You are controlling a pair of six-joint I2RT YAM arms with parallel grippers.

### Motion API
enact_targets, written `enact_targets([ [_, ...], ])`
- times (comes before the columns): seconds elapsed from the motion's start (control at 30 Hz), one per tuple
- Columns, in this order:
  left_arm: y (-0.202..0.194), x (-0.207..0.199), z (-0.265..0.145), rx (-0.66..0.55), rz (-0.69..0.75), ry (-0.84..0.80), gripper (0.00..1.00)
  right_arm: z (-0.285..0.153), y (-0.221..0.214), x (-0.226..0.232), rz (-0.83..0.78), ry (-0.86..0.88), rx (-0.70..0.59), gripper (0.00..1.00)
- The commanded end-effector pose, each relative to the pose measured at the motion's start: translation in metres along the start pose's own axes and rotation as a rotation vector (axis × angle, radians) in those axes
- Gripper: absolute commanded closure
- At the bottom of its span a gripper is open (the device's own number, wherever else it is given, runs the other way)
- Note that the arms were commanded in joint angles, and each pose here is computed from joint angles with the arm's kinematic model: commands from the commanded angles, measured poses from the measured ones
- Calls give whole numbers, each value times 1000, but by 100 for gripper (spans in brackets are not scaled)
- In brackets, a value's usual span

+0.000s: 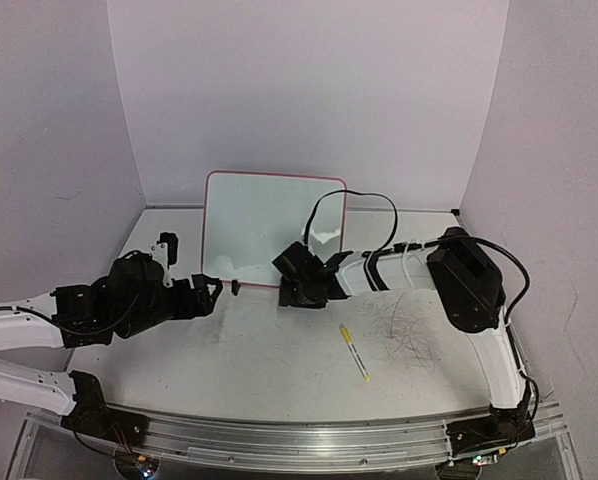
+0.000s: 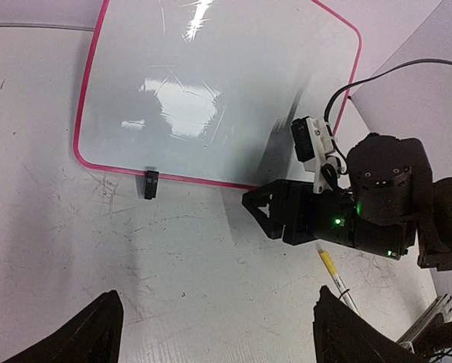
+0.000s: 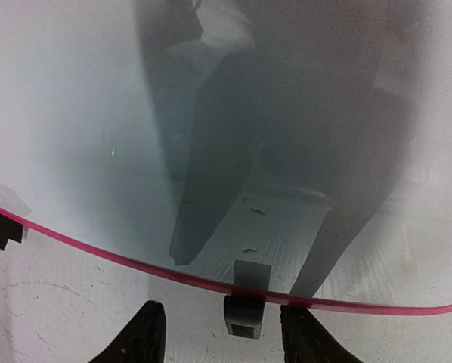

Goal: Write a sentence on the whiteboard
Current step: Move the whiteboard stand to the center of the board.

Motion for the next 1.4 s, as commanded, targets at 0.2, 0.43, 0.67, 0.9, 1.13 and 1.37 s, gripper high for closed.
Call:
enact_targets([
  [0.2, 6, 2, -14, -34, -9, -41, 12, 3, 12, -4, -26, -99, -76, 70],
  [0.43, 7, 1, -13, -34, -3, -41, 12, 3, 12, -12, -37, -128, -83, 84],
  [0.67, 5, 1, -11, -27, 0, -36, 12, -12, 12, -42, -112, -189, -77, 100],
  [0.9, 2, 0, -5, -10, 8, -20, 12, -35, -6, -88, -208, -181, -59, 100],
  [1.13, -2, -3, 5, 6, 25, -12, 12, -59, -25, -129, -258, -163, -51, 100],
  [1.37, -6, -8, 14, 20, 27, -25, 12, -82, -51, -154, -219, -133, -22, 100],
])
Point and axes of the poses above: each gripper's point midway between its finger pads, its own z axis out along the fingers, its own x axis along the line the jaws close on, y = z × x, the point moved 6 cm from there along -z, back along the fingers, and after that the axes turned 1 degree about -z, right-handed, at the moved point
